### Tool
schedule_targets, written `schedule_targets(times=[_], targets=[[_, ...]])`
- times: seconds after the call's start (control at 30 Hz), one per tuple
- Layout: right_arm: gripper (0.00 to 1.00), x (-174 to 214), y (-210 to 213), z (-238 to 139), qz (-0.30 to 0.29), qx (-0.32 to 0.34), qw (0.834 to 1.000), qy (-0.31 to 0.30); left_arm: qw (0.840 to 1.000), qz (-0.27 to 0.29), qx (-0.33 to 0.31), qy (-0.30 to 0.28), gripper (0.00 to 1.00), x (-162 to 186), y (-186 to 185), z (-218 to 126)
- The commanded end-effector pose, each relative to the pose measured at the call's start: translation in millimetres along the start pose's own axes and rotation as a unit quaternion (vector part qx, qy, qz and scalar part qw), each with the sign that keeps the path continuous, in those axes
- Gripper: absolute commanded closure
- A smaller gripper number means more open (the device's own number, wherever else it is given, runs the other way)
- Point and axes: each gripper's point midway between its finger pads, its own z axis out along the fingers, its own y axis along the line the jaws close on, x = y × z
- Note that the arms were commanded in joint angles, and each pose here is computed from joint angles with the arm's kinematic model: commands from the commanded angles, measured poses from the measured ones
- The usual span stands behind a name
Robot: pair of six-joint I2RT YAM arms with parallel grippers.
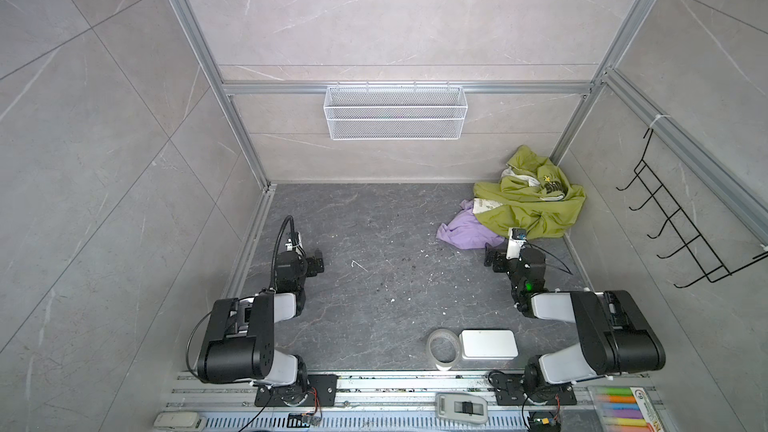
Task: Pick out a specific cloth from the pile
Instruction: 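Reach the left gripper toward the purple shirt while the right gripper nears the pile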
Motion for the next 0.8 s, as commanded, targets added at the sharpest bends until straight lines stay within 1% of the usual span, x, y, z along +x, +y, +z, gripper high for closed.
schedule_targets(times=[0.0,0.03,0.07,0.13,0.17,0.27,0.33,0.43,0.53,0.6,0.77], targets=[[0.0,-27.0,-0.5,-12.8,-0.002,0.025,1.0,-0.001,0.998,-0.038,-0.041,0.006,0.0,-29.6,13.2,-11.1],[0.0,-35.2,1.0,-17.5,-0.002,0.029,1.0,-0.003,0.998,-0.048,-0.048,0.016,0.0,-31.7,13.1,-14.2],[0.0,-43.5,4.2,-22.2,0.007,0.024,1.0,-0.012,0.997,-0.047,-0.053,0.017,0.0,-36.4,9.8,-17.5],[0.0,-58.7,17.7,-28.2,0.025,-0.011,0.999,-0.02,0.998,-0.049,-0.05,0.007,0.0,-46.6,-0.9,-22.6],[0.0,-63.5,28.4,-28.8,0.031,-0.037,0.999,-0.014,0.998,-0.046,-0.037,0.001,0.0,-53.6,-10.7,-24.4],[0.0,-68.3,44.0,-25.5,0.06,-0.07,0.996,0.004,0.999,-0.051,0.004,0.017,0.0,-64.5,-40.4,-26.2],[0.0,-68.7,49.6,-23.0,0.078,-0.078,0.994,0.014,0.998,-0.053,0.03,0.033,0.0,-66.8,-60.1,-25.8],[0.0,-65.7,50.6,-18.6,0.099,-0.07,0.992,0.042,0.994,-0.049,0.085,0.044,0.01,-70.4,-100.3,-28.3],[0.0,-68.5,49.3,-16.5,0.116,-0.062,0.99,0.052,0.988,-0.04,0.142,0.05,0.0,-74.1,-145.9,-31.7],[0.0,-73.0,50.9,-14.5,0.129,-0.066,0.988,0.051,0.981,-0.034,0.182,0.062,0.01,-74.9,-175.0,-32.6],[0.0,-77.9,58.4,-3.6,0.146,-0.083,0.985,0.043,0.961,-0.061,0.253,0.097,0.04,-69.3,-223.3,-19.4]])
